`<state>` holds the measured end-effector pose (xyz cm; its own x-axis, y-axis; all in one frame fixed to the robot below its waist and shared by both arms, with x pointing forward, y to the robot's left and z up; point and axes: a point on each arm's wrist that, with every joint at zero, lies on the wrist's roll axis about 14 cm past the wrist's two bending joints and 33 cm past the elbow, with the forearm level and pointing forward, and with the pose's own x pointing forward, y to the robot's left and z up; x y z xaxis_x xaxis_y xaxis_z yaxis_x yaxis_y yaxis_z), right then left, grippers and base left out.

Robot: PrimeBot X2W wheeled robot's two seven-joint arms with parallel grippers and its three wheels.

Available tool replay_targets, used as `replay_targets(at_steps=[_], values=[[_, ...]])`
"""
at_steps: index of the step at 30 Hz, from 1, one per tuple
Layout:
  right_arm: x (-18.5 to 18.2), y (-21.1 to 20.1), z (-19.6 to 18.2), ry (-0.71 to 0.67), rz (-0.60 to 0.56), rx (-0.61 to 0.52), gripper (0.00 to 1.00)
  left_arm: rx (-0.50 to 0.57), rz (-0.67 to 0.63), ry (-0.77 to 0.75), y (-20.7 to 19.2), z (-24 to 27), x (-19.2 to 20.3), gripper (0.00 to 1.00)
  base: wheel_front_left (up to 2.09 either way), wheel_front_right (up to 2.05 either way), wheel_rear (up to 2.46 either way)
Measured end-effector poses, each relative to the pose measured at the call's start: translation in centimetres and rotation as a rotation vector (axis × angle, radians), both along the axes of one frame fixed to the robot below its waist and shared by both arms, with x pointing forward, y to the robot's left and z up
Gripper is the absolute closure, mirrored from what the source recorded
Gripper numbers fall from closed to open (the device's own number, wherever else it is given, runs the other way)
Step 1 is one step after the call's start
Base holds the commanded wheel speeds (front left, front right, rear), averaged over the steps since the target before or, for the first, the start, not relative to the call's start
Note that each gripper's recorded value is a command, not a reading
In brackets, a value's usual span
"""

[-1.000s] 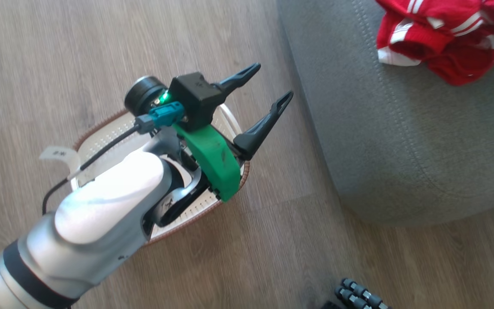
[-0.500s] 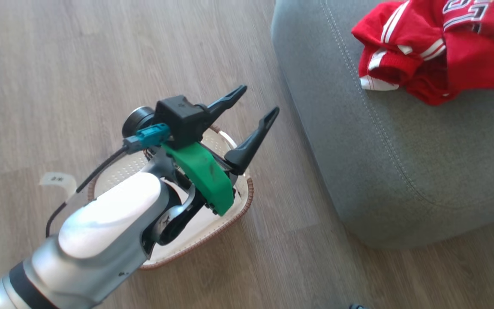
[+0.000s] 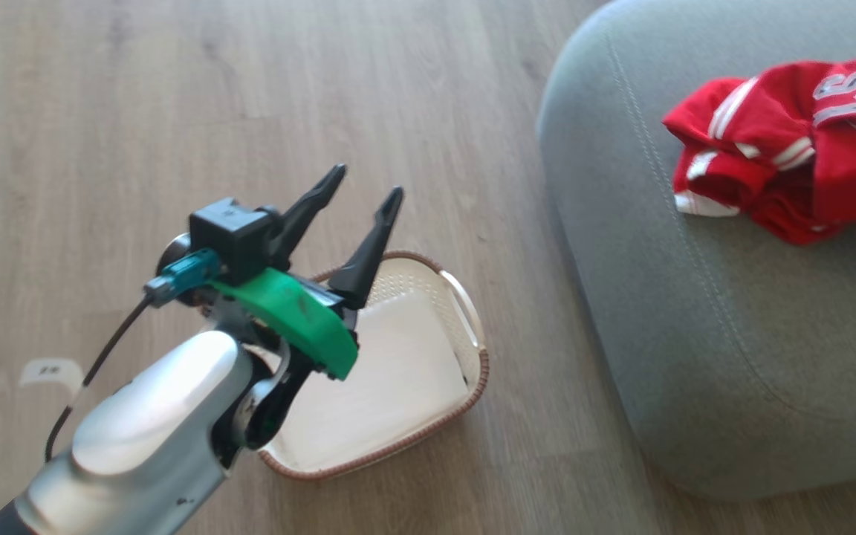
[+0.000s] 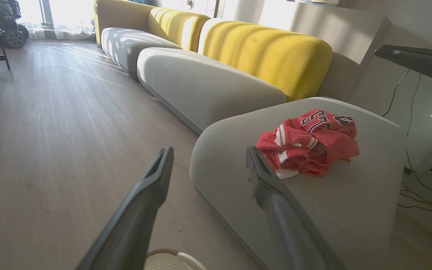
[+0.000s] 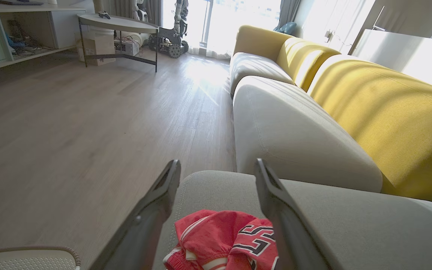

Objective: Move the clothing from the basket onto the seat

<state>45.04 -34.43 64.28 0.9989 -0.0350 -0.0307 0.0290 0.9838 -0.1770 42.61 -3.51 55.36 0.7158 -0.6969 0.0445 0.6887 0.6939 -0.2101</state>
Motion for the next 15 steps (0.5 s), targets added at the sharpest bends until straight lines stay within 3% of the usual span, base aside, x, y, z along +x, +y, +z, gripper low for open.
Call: replay_targets(at_steps=[15], values=[[-3.2, 8.0, -4.9, -0.079, 0.099, 0.167, 0.0, -0.006, 0.385, -0.006, 11.4, -0.2, -0.9, 0.0, 0.0, 0.0, 0.0]])
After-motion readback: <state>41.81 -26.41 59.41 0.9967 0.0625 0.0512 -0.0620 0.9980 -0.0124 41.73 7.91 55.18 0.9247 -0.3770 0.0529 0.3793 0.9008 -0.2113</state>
